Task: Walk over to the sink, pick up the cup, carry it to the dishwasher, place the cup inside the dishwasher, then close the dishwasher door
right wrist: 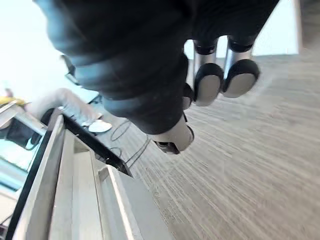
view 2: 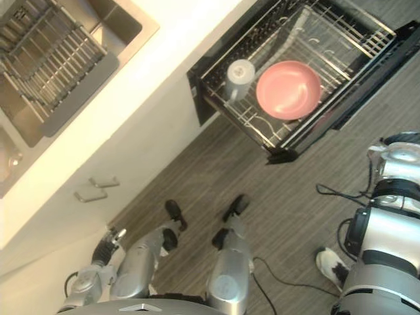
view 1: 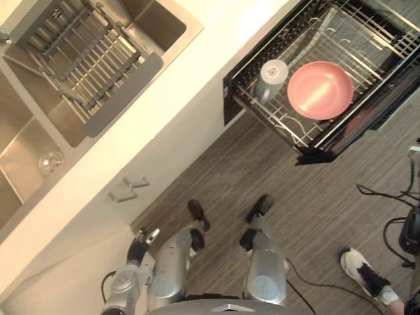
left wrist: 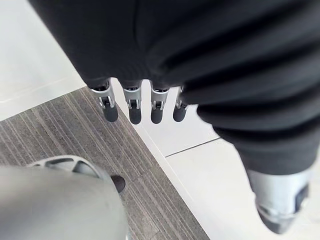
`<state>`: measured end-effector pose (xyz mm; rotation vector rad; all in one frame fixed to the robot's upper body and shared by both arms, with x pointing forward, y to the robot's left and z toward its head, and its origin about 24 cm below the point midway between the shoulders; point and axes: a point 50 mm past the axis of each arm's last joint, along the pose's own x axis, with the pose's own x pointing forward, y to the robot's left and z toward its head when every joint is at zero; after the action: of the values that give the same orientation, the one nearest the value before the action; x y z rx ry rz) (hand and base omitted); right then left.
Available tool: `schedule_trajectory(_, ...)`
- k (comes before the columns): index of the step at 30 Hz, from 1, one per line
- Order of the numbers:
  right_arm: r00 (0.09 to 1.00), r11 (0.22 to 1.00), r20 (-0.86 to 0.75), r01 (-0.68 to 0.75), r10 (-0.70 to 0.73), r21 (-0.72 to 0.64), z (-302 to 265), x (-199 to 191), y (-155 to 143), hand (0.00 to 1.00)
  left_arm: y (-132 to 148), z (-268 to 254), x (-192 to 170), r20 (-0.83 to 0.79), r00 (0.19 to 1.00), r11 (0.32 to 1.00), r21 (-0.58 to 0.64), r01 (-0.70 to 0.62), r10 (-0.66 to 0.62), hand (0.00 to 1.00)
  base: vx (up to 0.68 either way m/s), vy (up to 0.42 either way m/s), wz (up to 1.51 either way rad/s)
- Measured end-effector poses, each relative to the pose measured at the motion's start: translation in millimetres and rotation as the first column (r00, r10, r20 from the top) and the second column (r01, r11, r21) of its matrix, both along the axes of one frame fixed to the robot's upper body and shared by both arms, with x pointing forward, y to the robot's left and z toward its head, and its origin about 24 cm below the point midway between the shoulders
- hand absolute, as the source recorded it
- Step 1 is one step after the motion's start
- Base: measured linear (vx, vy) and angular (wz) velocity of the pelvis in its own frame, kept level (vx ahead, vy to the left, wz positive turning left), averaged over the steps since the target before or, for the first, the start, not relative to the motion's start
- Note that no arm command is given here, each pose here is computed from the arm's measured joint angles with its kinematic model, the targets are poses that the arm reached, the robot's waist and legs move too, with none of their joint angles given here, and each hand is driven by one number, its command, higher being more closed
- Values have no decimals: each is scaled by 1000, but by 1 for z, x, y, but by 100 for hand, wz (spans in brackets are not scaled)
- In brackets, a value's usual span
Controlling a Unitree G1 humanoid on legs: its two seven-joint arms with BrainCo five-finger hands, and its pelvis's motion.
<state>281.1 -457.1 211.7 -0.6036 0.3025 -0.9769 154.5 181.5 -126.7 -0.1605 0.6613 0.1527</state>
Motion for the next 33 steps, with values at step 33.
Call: schedule_trajectory(33, 887, 997, 458, -77, 64, 9, 61, 43, 49, 100, -61, 8, -3, 139, 972, 968, -140, 208, -189, 0, 32, 40, 16)
